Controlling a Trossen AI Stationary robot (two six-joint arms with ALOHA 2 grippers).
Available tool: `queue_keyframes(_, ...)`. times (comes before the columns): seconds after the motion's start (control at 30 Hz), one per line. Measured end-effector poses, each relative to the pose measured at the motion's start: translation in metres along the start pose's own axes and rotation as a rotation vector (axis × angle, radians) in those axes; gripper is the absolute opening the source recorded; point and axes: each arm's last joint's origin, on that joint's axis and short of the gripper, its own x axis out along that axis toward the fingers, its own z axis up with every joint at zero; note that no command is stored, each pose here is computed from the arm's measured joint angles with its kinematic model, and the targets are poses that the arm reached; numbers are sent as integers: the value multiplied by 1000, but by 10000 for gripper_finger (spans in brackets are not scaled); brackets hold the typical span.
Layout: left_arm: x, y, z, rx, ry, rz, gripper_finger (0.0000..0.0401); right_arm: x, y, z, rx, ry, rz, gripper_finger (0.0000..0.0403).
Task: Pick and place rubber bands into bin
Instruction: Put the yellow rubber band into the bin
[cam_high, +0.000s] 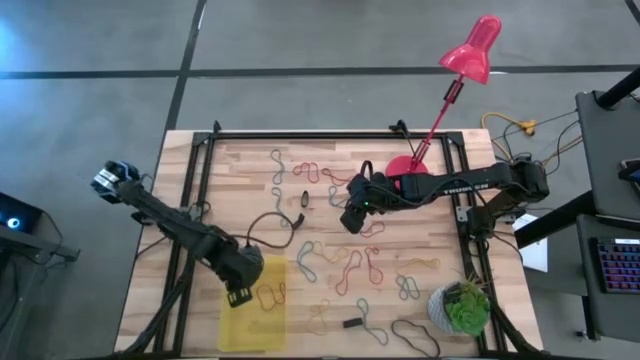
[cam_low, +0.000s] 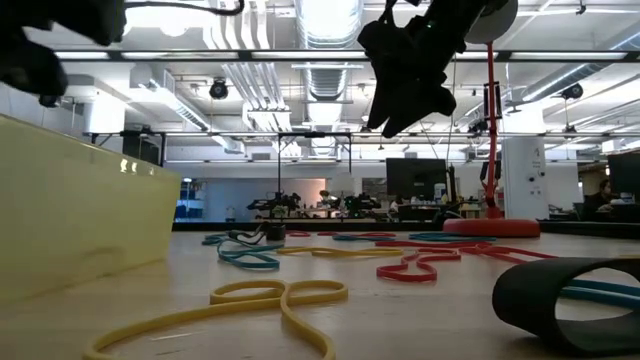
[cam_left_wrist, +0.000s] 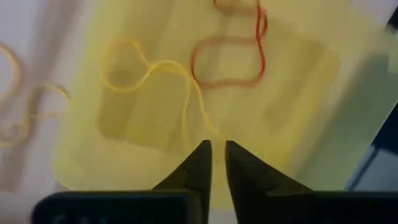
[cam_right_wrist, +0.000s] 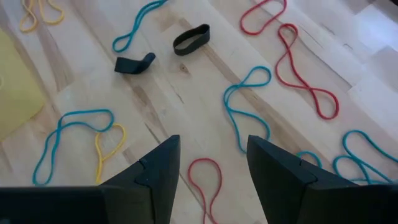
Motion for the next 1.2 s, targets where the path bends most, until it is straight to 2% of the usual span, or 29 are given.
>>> queue_keyframes(0.17,4,-5,2,6,65,-23,106,0,0,-1,-46,25,21,173)
queue_keyframes(0.3,-12,-3,4,59,48,-40,154,0,0,-2,-105,38,18,173)
queue_keyframes(0.37,-26,7,6,18,18,3,168,0,-1,-4,-141,50,12,173)
queue_keyframes(0.5,-48,38,20,-158,-89,110,172,0,-3,-5,-185,91,44,173)
queue_keyframes(0.57,-52,59,31,-245,-101,146,173,0,-3,-5,-187,104,57,173)
queue_keyframes(0.63,-50,79,39,-277,-91,194,173,0,-3,-5,-203,104,58,173)
queue_keyframes(0.77,-34,104,50,-121,-5,257,173,0,-3,-5,-234,105,59,173)
queue_keyframes(0.93,-7,115,51,135,108,296,173,1,-9,-5,-219,121,12,173)
queue_keyframes(1.2,35,132,51,184,48,322,173,4,-20,3,-136,101,-10,173)
